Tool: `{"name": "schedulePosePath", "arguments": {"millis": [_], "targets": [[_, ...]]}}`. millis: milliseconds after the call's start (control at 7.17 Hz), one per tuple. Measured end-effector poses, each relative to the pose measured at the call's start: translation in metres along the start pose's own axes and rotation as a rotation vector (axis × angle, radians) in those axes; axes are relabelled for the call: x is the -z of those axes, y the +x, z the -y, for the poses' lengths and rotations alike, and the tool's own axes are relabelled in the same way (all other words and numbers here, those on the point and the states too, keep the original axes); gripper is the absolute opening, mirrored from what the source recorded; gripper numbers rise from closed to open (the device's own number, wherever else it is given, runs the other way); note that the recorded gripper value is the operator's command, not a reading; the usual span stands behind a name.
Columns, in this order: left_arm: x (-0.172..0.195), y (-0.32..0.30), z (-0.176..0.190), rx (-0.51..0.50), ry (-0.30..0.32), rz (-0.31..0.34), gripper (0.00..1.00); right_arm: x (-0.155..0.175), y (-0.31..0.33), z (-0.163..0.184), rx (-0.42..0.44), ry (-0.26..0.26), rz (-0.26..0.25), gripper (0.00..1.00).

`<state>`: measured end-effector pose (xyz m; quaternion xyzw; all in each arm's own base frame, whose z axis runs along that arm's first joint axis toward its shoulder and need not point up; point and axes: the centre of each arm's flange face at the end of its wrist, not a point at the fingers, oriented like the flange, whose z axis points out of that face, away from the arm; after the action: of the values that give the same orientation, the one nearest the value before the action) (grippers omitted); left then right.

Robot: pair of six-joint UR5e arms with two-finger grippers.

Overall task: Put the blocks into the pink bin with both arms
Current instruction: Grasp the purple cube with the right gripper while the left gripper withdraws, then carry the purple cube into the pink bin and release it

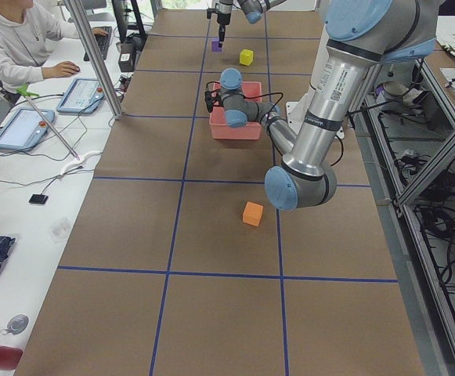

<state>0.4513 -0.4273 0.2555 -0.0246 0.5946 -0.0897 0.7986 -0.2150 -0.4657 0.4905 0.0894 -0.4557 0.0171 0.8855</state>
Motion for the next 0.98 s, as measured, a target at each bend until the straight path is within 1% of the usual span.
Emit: {"name": "schedulePosePath", "arguments": {"millis": [279, 419, 558, 698, 837, 977], "targets": [[0.037, -0.042, 0.033, -0.071, -0.027, 0.024, 1.0, 0.0, -0.117, -0.006, -0.104, -0.025, 0.097, 0.0], [0.06, -0.077, 0.048, -0.122, -0.041, 0.044, 1.0, -0.006, -0.176, -0.023, -0.158, -0.036, 0.139, 0.0], [0.084, -0.114, 0.062, -0.172, -0.05, 0.064, 1.0, -0.008, -0.237, -0.042, -0.208, -0.043, 0.151, 0.0], [0.101, -0.145, 0.071, -0.209, -0.055, 0.082, 1.0, -0.003, -0.3, -0.058, -0.24, -0.05, 0.121, 0.0], [0.111, -0.167, 0.075, -0.231, -0.059, 0.097, 1.0, -0.001, -0.374, -0.085, -0.256, -0.045, 0.057, 0.37], [0.116, -0.178, 0.077, -0.239, -0.057, 0.104, 1.0, -0.002, -0.422, -0.114, -0.259, -0.03, 0.019, 0.99]]}}
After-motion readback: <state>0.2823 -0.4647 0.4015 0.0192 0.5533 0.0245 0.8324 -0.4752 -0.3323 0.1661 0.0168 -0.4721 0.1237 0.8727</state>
